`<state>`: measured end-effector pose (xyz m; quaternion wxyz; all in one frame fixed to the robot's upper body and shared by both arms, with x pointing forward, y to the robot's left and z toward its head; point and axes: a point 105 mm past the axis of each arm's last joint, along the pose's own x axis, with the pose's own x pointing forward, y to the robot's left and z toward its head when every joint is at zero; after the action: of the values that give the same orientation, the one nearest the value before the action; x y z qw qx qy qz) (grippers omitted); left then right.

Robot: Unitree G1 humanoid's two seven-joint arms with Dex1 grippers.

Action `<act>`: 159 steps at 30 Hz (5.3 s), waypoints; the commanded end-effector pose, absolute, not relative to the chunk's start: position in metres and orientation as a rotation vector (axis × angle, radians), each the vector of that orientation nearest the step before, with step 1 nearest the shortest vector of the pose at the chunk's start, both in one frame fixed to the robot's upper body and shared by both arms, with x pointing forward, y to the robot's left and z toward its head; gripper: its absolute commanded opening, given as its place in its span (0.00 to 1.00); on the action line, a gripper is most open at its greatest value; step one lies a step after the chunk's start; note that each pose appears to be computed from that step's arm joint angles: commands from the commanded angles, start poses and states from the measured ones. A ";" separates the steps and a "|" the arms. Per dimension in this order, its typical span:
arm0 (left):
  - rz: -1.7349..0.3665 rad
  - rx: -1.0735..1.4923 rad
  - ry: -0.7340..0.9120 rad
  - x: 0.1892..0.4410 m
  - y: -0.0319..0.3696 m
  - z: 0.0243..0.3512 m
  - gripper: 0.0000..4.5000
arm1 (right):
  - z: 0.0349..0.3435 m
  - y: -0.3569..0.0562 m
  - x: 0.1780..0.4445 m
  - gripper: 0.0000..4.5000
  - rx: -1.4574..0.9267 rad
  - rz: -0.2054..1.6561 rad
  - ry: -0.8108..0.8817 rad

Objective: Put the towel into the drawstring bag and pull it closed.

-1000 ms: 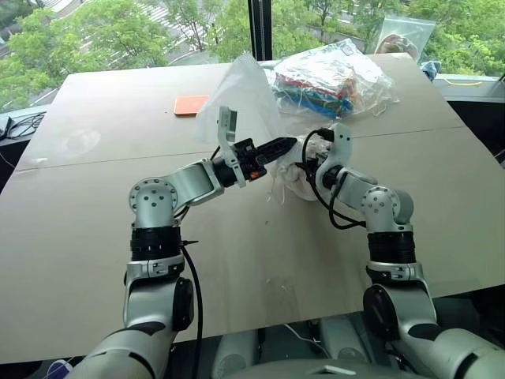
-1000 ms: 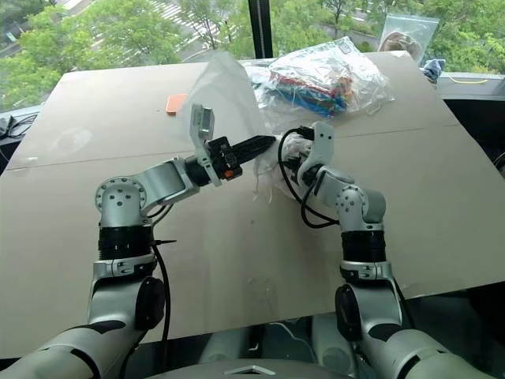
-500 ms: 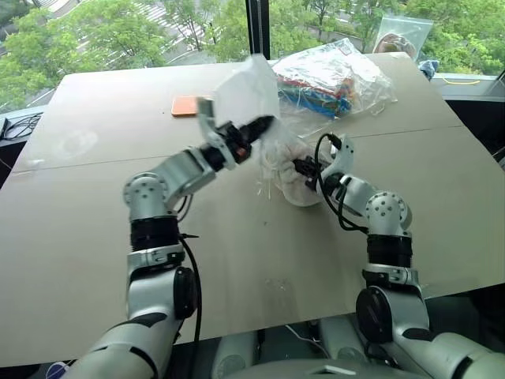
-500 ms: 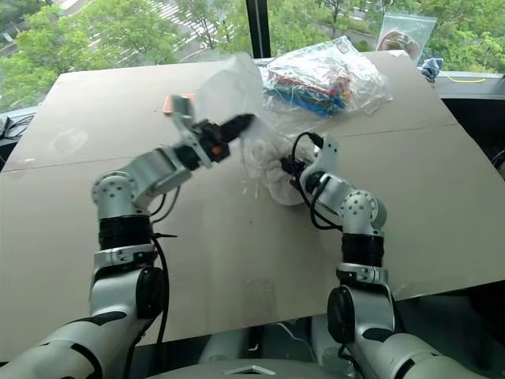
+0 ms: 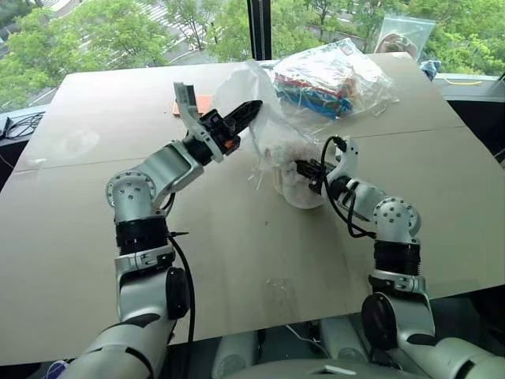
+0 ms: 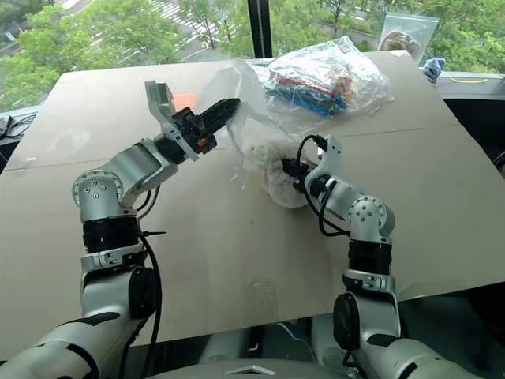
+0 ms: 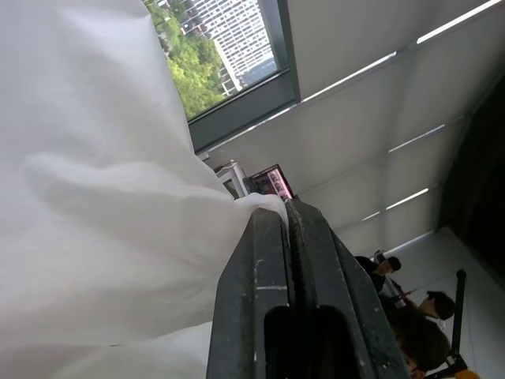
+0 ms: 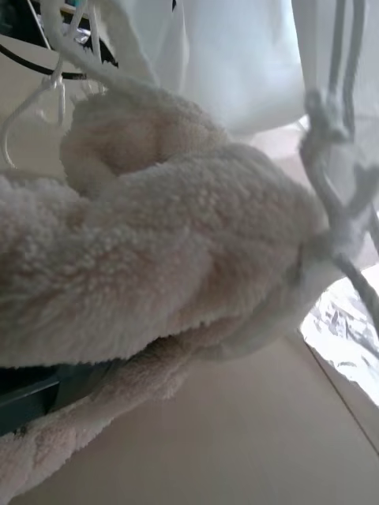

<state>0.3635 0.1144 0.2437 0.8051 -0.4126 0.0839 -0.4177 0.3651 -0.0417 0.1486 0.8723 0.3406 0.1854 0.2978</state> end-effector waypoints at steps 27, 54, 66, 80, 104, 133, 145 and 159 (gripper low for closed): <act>-1.101 -0.289 0.203 0.342 0.147 0.237 0.00 | 0.165 0.012 0.338 0.01 0.374 0.973 0.298; -1.350 -0.412 0.282 0.298 0.110 0.242 0.00 | 0.199 0.003 0.339 0.01 0.712 1.150 0.089; -1.256 -0.119 0.124 0.326 0.092 0.224 0.00 | 0.175 -0.061 0.310 0.01 0.591 0.853 0.196; -1.251 0.113 0.083 0.315 0.072 0.193 0.00 | 0.169 -0.032 0.379 0.01 0.781 0.617 0.213; -1.280 -0.368 0.165 0.300 0.082 0.255 0.00 | 0.205 0.007 0.361 0.27 0.447 0.825 0.046; -1.183 -0.339 0.264 0.307 0.086 0.222 0.00 | 0.168 -0.005 0.346 0.02 0.390 0.834 0.209; -1.056 -0.202 0.211 0.324 0.102 0.212 0.00 | 0.155 -0.011 0.346 0.24 0.190 0.864 0.087; -1.108 -0.082 0.165 0.336 0.102 0.204 0.00 | 0.177 -0.062 0.343 0.59 -0.243 0.627 0.019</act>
<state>0.3351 0.1049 0.1902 0.8481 -0.0499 0.1051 -0.5170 0.3365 -0.0637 0.1629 0.9389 -0.0992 0.0357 0.3276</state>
